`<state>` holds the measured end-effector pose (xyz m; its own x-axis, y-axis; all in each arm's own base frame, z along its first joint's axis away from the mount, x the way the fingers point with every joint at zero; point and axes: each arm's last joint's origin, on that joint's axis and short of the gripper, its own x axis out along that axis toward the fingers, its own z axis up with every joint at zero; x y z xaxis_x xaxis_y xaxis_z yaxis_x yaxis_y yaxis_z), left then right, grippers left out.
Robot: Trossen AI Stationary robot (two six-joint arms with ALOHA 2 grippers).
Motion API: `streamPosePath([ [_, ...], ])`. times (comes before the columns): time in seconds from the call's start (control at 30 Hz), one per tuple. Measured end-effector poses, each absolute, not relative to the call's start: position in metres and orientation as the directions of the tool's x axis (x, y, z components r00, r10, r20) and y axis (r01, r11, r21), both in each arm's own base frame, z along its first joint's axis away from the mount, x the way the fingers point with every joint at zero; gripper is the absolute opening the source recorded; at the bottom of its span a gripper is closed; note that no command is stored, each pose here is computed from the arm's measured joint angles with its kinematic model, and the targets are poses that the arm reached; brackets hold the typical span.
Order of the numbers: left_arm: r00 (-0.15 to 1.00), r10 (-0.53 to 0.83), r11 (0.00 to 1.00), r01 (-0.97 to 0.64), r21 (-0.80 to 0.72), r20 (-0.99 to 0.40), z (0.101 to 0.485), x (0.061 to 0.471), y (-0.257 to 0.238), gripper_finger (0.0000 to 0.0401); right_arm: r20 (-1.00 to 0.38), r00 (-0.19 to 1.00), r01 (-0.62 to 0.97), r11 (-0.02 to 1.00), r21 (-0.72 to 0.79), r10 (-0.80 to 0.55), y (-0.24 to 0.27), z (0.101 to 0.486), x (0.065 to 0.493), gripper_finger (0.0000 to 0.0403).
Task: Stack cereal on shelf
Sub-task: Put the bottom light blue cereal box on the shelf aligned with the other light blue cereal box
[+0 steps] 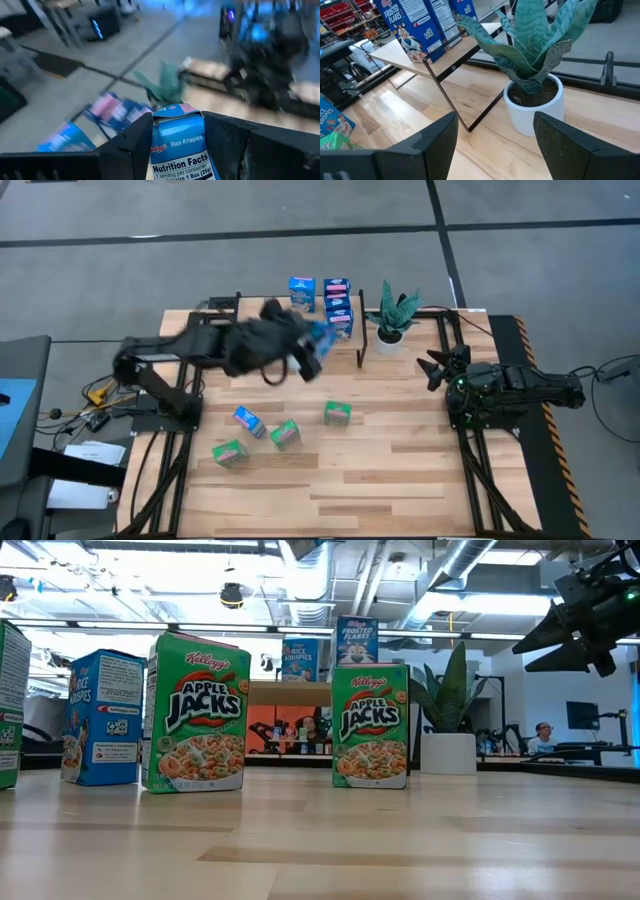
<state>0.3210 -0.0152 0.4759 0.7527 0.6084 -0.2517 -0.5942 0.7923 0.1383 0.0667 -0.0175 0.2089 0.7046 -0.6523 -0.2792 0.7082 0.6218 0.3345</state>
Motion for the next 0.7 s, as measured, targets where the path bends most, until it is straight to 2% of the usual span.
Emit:
streamPosePath([
  [0.17, 0.781, 0.622, 0.782, -0.614, 0.107, -0.065, 0.491, 0.293, 0.005, 0.0148, -0.279, 0.705, 0.708, 0.622, 0.334, -0.652, -0.017, 0.209, 0.067, 0.0286],
  [0.27, 0.8, 0.596, 0.796, -0.6, 0.079, 0.064, 0.482, 0.275, 0.017, 0.0148, -0.279, 0.705, 0.708, 0.623, 0.333, -0.652, -0.017, 0.209, 0.067, 0.0286],
  [0.43, 0.78, 0.604, 0.779, -0.621, 0.085, 0.161, 0.436, 0.25, 0.046, 0.0148, -0.279, 0.706, 0.707, 0.624, 0.333, -0.651, -0.017, 0.209, 0.067, 0.0286],
  [0.57, 0.82, 0.509, 0.843, -0.536, 0.041, 0.261, 0.4, 0.238, 0.077, 0.0148, -0.279, 0.706, 0.707, 0.624, 0.333, -0.651, -0.017, 0.209, 0.067, 0.0286],
  [0.7, 0.868, 0.434, 0.888, -0.457, 0.047, 0.24, 0.369, 0.228, 0.112, 0.0148, -0.279, 0.704, 0.708, 0.623, 0.332, -0.653, -0.018, 0.209, 0.067, 0.0286],
])
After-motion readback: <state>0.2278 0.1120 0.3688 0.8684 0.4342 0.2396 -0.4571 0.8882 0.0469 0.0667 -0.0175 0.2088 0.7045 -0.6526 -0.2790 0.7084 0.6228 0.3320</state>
